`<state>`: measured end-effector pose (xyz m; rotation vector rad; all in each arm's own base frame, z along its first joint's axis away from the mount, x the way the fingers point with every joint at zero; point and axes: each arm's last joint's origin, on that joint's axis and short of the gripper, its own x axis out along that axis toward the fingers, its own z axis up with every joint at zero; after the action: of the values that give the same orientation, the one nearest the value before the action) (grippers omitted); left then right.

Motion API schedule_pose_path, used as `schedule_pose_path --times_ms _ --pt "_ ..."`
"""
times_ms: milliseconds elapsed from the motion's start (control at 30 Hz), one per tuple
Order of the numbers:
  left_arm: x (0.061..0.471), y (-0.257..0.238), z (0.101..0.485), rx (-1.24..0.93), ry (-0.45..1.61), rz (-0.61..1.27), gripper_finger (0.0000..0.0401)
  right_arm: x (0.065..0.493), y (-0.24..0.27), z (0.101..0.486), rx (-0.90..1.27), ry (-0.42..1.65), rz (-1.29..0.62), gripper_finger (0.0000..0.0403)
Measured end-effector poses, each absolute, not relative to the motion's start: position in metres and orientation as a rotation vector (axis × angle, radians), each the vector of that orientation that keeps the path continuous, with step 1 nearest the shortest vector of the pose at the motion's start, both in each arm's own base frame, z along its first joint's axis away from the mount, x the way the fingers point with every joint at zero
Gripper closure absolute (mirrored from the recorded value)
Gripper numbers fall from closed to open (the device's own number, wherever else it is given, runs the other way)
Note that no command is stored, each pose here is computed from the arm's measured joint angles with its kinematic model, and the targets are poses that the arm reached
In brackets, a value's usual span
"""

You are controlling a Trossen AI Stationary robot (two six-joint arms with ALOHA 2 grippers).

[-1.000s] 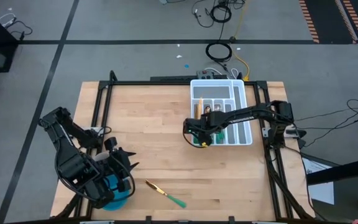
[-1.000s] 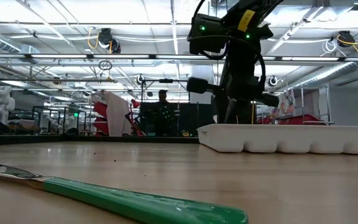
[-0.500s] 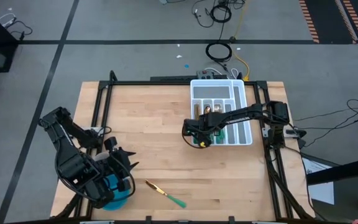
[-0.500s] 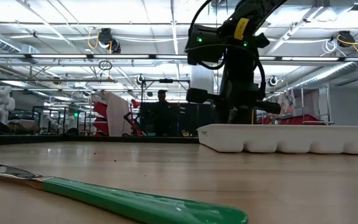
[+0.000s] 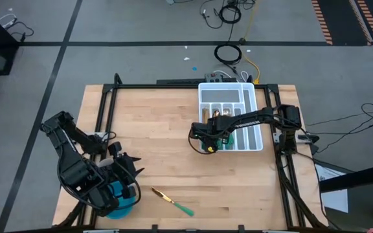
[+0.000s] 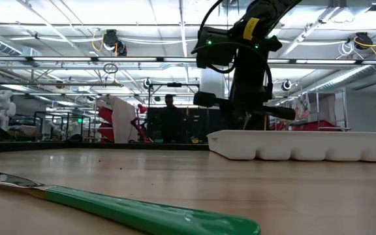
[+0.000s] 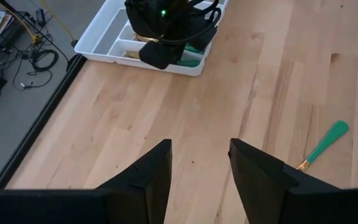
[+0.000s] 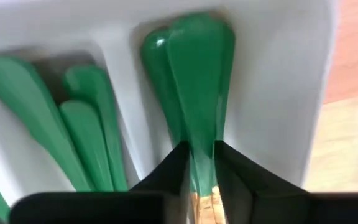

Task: Sort silverware
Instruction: Put the right green table knife into the white cutlery tray, then put the green table knife into the white cutlery tray

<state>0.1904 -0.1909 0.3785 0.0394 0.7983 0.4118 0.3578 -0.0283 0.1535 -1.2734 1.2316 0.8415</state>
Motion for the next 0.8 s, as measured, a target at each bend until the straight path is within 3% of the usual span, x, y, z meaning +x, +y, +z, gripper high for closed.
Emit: schedule_pose_path --times_ms 267,433,800 --pt "0.19 -0.191 0.378 0.04 0.799 0.412 0.0232 0.358 -0.028 0.155 -1.266 1.247 0.807 0.0271" --pt "0.19 -0.191 0.378 0.04 0.799 0.412 0.0232 0.358 -0.03 0.164 -1.304 1.307 0.709 0.0248" --pt "0.195 -0.193 0.376 0.029 0.793 0.417 0.0232 0.367 -0.029 0.258 -1.185 1.133 0.376 0.0251"
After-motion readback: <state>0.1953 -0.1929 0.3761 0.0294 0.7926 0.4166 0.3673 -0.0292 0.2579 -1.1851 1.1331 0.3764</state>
